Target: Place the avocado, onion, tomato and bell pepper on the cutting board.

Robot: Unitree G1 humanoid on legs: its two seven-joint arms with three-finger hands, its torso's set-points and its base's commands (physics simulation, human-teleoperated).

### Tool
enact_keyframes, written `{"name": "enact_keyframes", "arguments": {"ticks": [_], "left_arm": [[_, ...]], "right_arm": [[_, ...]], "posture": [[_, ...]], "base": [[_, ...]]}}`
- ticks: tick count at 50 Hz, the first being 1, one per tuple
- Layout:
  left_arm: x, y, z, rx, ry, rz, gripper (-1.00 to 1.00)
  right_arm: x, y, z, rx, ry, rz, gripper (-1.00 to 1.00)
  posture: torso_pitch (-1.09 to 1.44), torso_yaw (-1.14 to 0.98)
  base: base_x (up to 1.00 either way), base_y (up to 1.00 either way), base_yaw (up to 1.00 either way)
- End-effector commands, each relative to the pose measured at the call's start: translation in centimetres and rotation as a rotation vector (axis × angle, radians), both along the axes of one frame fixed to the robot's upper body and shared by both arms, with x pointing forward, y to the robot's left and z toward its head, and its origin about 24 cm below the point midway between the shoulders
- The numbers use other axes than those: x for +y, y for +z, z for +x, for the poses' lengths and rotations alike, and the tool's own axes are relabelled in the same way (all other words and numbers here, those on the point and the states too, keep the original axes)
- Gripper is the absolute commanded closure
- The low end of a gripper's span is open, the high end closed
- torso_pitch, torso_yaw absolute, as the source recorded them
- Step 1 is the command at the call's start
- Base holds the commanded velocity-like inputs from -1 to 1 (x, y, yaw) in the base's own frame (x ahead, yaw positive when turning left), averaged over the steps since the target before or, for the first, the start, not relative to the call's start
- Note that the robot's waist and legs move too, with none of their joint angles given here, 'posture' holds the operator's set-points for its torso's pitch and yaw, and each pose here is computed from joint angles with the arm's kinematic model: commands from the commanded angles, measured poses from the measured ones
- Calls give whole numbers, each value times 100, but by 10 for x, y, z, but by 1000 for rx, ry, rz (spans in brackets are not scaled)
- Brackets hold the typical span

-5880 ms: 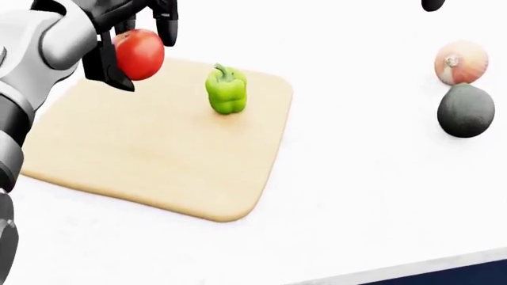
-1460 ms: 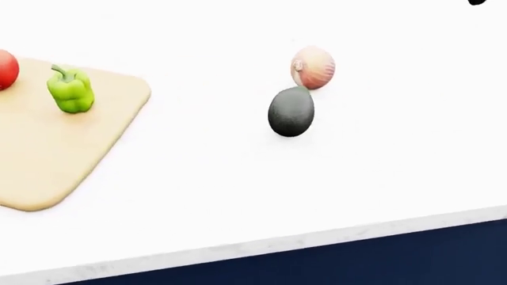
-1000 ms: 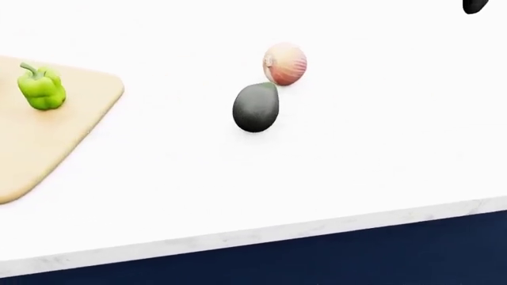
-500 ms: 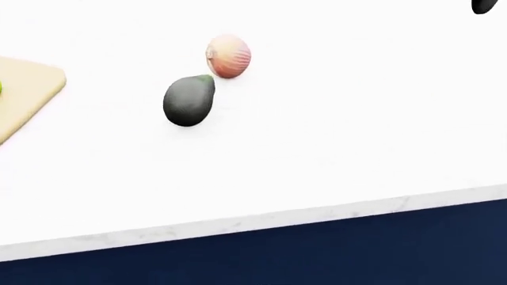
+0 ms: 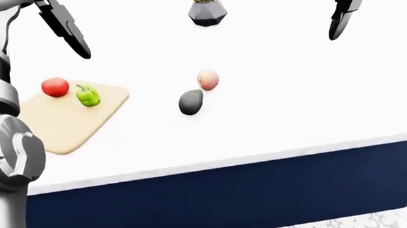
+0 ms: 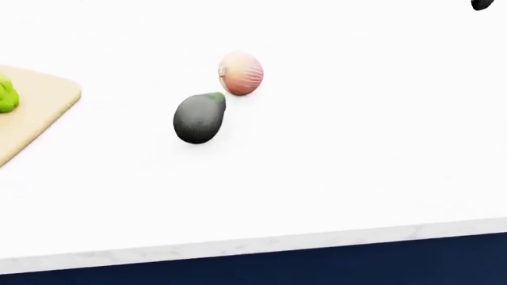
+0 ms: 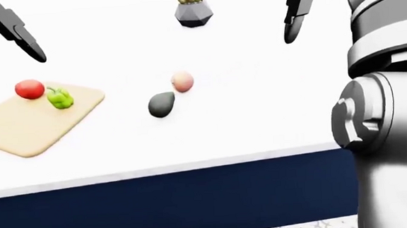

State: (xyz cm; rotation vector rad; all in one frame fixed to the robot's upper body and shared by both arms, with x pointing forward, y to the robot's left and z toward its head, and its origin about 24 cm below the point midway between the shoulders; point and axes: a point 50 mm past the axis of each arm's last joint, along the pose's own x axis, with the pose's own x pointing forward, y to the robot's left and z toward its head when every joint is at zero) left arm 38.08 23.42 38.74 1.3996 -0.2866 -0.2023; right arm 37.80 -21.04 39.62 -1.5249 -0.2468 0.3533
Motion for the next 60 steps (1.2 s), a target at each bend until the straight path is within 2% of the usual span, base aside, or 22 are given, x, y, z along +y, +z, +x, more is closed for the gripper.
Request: {"name": "enact_keyframes", "arguments": {"ticks": [1, 33, 41, 46, 50, 52, 53, 55, 60], "left_arm": [[-2, 20, -8, -83, -10, -14, -100], [1, 22, -9, -86, -2, -15, -100], [2, 18, -9, -90, -17, -10, -100], [0, 21, -11, -109, -33, -9, -100], [-2, 17, -9, -98, -41, -5, -100], [-5, 16, -8, -65, -47, 9, -100], [-7, 15, -7, -61, -55, 12, -100], [-7, 8, -5, -61, -61, 13, -100], [-6, 2, -3, -53, -73, -8, -100]], "right_arm": [[4, 21, -9, -87, 23, 12, -100], [9, 26, -9, -101, 32, 33, -100], [17, 24, -6, -136, 55, 30, -100], [22, 24, -5, -127, 56, 29, -100], [26, 22, -3, -120, 64, 33, -100], [29, 21, -2, -112, 58, 7, -100], [33, 25, -3, -137, 70, 29, -100], [40, 18, 2, -130, 83, 29, -100], [53, 15, 5, -122, 103, 36, -100]], "posture": [[0, 0], [0, 0], [0, 0], [0, 0], [0, 0], [0, 0], [0, 0], [0, 0], [0, 0]], "base": [[12, 0, 0], [8, 2, 0], [0, 0, 0], [0, 0, 0], [0, 0, 0], [0, 0, 0], [0, 0, 0], [0, 0, 0], [0, 0, 0]]}}
